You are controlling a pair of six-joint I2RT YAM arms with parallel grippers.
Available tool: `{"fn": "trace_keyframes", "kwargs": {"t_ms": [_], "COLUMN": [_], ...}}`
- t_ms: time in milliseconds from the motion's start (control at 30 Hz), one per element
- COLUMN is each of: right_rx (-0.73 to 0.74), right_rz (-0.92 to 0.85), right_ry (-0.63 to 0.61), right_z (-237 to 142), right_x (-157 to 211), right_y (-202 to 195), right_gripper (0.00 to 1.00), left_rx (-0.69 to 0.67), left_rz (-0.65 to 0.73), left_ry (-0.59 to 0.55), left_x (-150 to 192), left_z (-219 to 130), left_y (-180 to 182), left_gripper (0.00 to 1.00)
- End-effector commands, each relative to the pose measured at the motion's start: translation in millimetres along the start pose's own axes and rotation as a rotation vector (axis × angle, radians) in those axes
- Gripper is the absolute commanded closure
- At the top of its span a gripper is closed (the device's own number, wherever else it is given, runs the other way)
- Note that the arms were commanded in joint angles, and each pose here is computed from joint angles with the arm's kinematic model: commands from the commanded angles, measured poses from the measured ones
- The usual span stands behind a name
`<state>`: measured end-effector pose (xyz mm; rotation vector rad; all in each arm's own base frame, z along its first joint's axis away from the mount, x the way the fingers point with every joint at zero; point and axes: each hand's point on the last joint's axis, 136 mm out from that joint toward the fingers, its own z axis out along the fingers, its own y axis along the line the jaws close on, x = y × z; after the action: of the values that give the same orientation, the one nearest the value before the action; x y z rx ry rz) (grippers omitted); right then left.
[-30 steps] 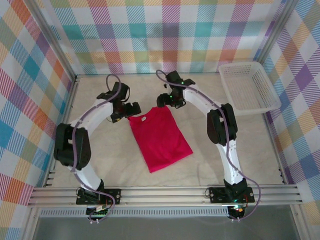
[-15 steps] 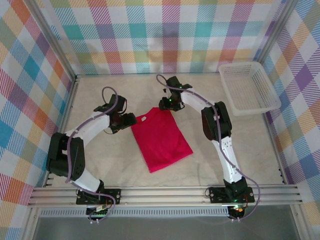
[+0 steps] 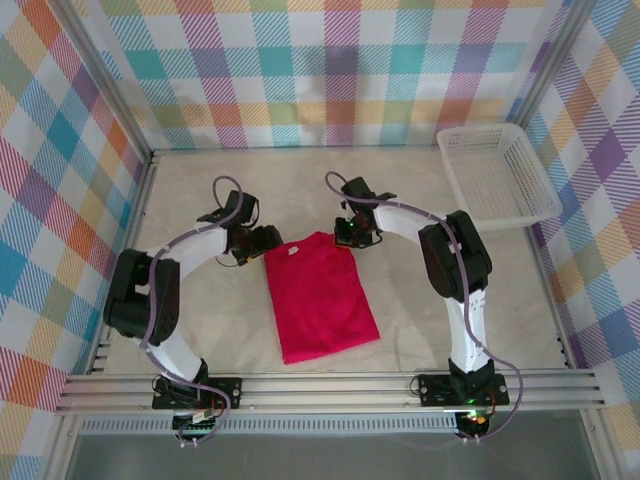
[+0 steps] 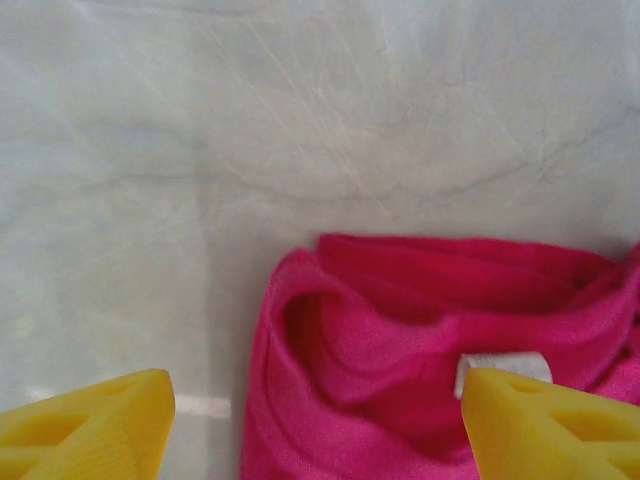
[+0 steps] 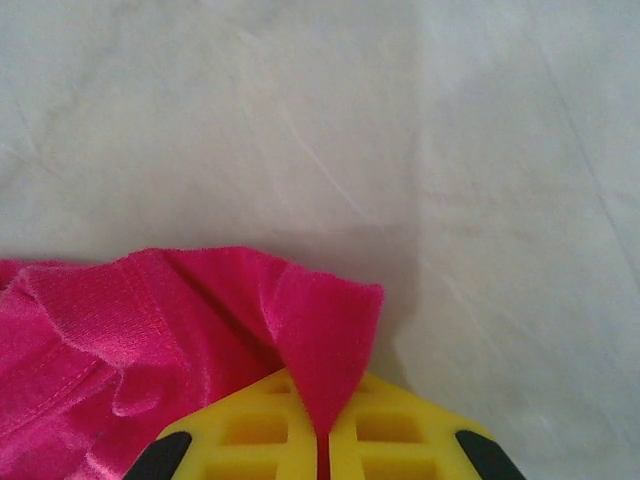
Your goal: Fold the inside-out t-shirt
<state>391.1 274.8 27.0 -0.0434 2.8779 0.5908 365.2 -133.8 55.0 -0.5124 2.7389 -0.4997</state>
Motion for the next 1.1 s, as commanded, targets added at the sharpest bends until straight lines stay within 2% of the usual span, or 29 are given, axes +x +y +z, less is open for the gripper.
{"fn": "trace_keyframes", "kwargs": {"t_ms": [0,267,433,567,767,833,967,1067], "right_rx": [0.039,0.023,0.014,0.010,0.023,0.025,0.022,0.020], "right_rz": [0.056,0.059,0.063,0.068,0.057,0.056,0.057,0.052], "right_ry": [-0.051,-0.036,-0.022,-0.002,0.003,0.002,0.007,0.003], "right_z": [-16.6,-13.3,-5.3,1.1,1.7,1.6,-0.6,-3.0], "right_x": [-5.6,-8.5,-9.7,-8.5,-8.5,-9.0,-10.1,-11.4], "right_y": [-9.8,-7.2,-5.8,-5.6,-8.2,-9.2,-9.7,-9.3], "right_gripper": [0.96,0.96,0.96,0.97,0.97,0.96,0.96,0.96], "left_rx": [0.111,0.233,0.316,0.317,0.252,0.194,0.076,0.025], "left_rz": [-0.011,-0.094,-0.140,-0.113,-0.102,-0.062,0.030,0.086], "left_ry": [0.035,0.116,0.153,0.176,0.180,0.152,0.094,0.061], "left_x": [-6.3,5.9,19.9,35.6,44.8,41.7,30.7,21.8], "left_z": [13.6,45.5,57.5,65.4,69.2,62.1,39.0,22.1], "left_y": [-20.5,-35.3,-60.5,-77.3,-72.3,-67.2,-56.0,-52.7], "left_gripper": [0.28,0.33,0.39,0.46,0.52,0.48,0.32,0.28]}}
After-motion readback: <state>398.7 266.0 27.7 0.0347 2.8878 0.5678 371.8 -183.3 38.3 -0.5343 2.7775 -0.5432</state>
